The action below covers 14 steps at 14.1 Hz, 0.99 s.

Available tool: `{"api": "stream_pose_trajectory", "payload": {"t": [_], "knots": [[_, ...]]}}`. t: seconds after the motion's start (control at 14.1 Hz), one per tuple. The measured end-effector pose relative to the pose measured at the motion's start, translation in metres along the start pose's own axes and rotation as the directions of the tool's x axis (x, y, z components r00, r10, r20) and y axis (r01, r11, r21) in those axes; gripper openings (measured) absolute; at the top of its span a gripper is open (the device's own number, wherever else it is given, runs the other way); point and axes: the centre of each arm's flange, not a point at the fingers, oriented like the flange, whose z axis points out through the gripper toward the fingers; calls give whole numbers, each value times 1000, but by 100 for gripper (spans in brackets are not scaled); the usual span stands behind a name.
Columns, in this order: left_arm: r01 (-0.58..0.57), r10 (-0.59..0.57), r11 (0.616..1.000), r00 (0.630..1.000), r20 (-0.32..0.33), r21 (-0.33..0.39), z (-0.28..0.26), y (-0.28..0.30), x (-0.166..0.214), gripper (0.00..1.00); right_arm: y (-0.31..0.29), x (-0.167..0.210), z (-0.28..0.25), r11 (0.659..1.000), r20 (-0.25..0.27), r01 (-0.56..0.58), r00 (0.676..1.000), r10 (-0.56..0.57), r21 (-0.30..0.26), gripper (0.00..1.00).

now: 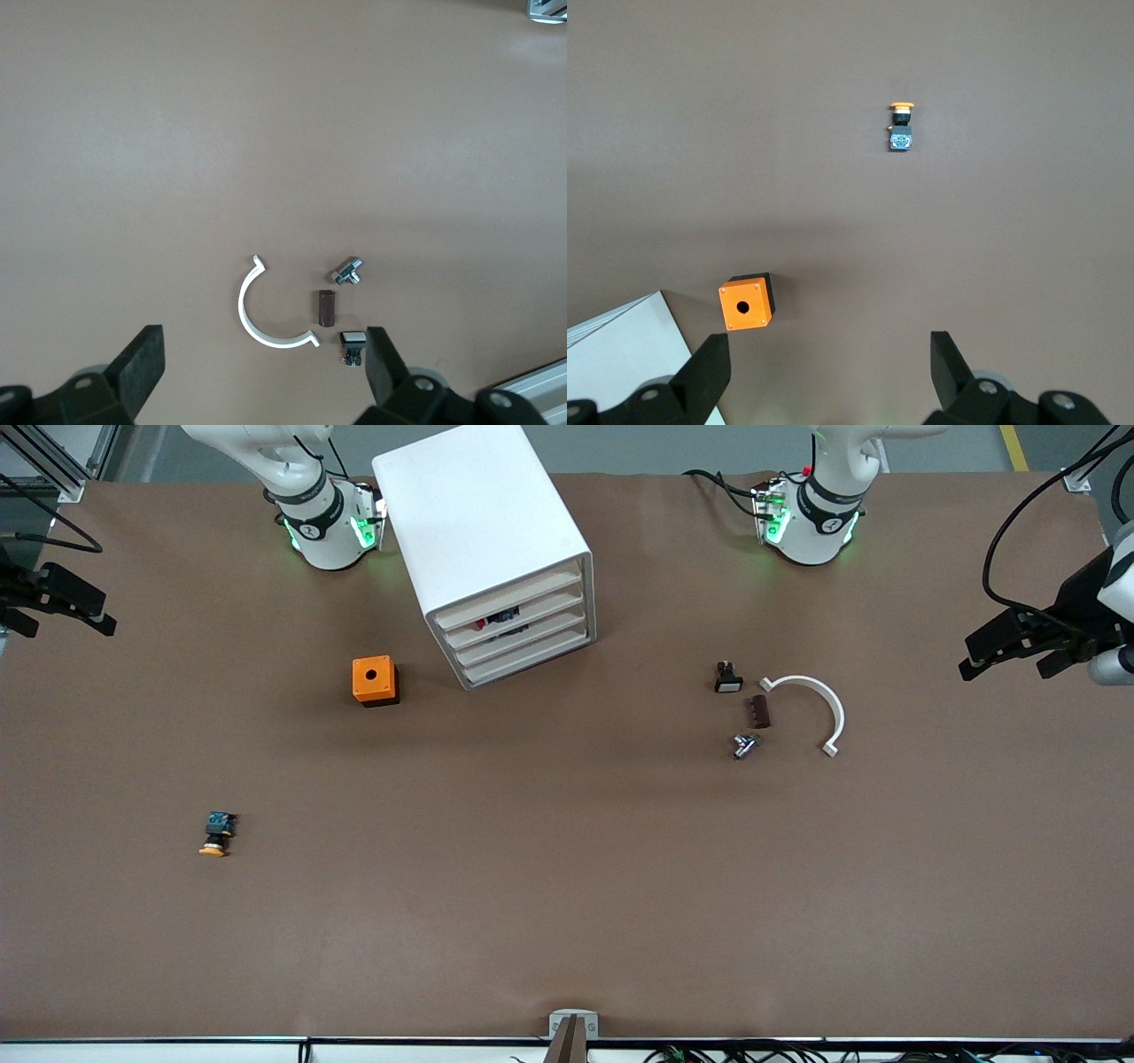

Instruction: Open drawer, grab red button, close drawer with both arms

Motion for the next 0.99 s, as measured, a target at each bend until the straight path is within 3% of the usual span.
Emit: {"api": "stream_pose_trajectory", "payload": {"t": [0.64,0.99], "knots": [[16,-16,1000,1000,26,4,15,-8,8,100,-1,1,-1,1000,-8,-22,1000,22,3,100],[32,-34,999,990,138,16,85,-16,34,100,-2,1,0,999,-6,-36,999,36,4,100]]}}
